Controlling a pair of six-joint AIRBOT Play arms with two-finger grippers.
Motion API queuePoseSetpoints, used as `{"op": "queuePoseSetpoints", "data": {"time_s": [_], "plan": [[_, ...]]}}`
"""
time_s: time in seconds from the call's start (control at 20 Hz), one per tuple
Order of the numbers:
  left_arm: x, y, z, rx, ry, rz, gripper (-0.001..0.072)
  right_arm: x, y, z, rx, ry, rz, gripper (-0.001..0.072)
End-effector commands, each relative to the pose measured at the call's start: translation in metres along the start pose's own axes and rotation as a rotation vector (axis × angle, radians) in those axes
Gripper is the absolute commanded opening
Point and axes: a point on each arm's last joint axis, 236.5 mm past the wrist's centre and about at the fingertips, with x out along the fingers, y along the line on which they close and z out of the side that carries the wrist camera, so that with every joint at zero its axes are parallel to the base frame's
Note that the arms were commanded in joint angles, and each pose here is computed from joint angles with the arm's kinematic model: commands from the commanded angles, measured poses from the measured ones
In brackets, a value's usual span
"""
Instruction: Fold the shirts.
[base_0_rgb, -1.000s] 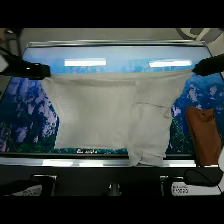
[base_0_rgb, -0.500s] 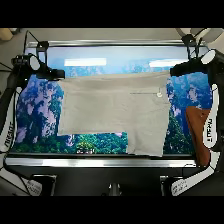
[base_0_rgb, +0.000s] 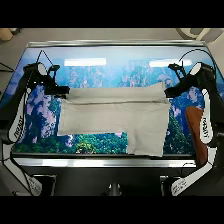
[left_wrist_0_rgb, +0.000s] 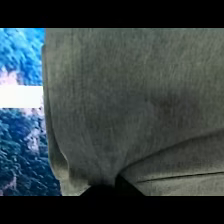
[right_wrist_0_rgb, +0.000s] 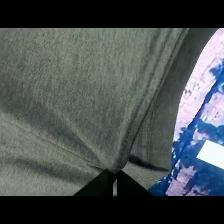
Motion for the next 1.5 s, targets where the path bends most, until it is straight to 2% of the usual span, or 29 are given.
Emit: {"op": "queuePoseSetpoints", "data": {"time_s": [0.0, 0.05, 0.1, 0.15, 0.25, 0.45, 0.75, 0.85, 1.05, 1.15, 1.2, 1.25, 1.3, 1.4, 1.45], "plan": [[0.005, -0.031, -0.026, -0.007, 0.121, -0.132, 0.0098, 0.010, 0.005, -0.010, 0.048, 0.032, 0.029, 0.0112], [0.004, -0.031, -0.033, -0.029, 0.154, -0.135, 0.0279, 0.002, 0.002, -0.010, 0.051, 0.030, 0.021, 0.0377], [0.001, -0.027, -0.041, -0.044, 0.188, -0.135, 0.0461, -0.010, 0.001, -0.012, 0.052, 0.030, 0.020, 0.0537], [-0.004, -0.020, -0.052, -0.053, 0.234, -0.131, 0.0509, -0.023, -0.002, -0.015, 0.060, 0.035, 0.023, 0.0537], [-0.023, -0.005, -0.069, -0.082, 0.294, -0.134, 0.0508, -0.050, -0.007, -0.038, 0.102, 0.070, 0.054, 0.0535], [-0.049, 0.013, -0.104, -0.116, 0.256, -0.129, 0.0501, -0.069, 0.011, -0.112, 0.126, 0.237, 0.173, 0.0524], [0.021, 0.034, -0.225, -0.189, 0.268, -0.119, 0.0503, -0.030, 0.063, -0.157, 0.128, 0.174, 0.229, 0.0522], [0.030, 0.034, -0.233, -0.207, 0.255, -0.123, 0.0503, -0.023, 0.069, -0.167, 0.129, 0.198, 0.250, 0.0522], [0.039, 0.011, -0.206, -0.264, 0.160, -0.214, 0.0501, -0.021, 0.069, -0.169, 0.125, 0.199, 0.248, 0.0522], [0.042, 0.007, -0.197, -0.259, 0.124, -0.208, 0.0477, -0.020, 0.070, -0.170, 0.105, 0.201, 0.253, 0.0523], [0.043, 0.006, -0.192, -0.260, 0.106, -0.204, 0.0392, -0.019, 0.073, -0.172, 0.086, 0.195, 0.262, 0.0529], [0.044, 0.006, -0.189, -0.256, 0.090, -0.201, 0.0349, -0.018, 0.079, -0.177, 0.070, 0.188, 0.275, 0.0568], [0.044, 0.005, -0.186, -0.256, 0.079, -0.197, 0.0258, -0.014, 0.085, -0.186, 0.076, 0.197, 0.278, 0.0621], [0.045, 0.003, -0.184, -0.249, 0.072, -0.196, 0.0023, -0.002, 0.096, -0.208, 0.096, 0.231, 0.295, 0.0625], [0.044, 0.002, -0.185, -0.245, 0.071, -0.196, 0.0025, 0.004, 0.104, -0.214, 0.111, 0.238, 0.318, 0.0625]]}}
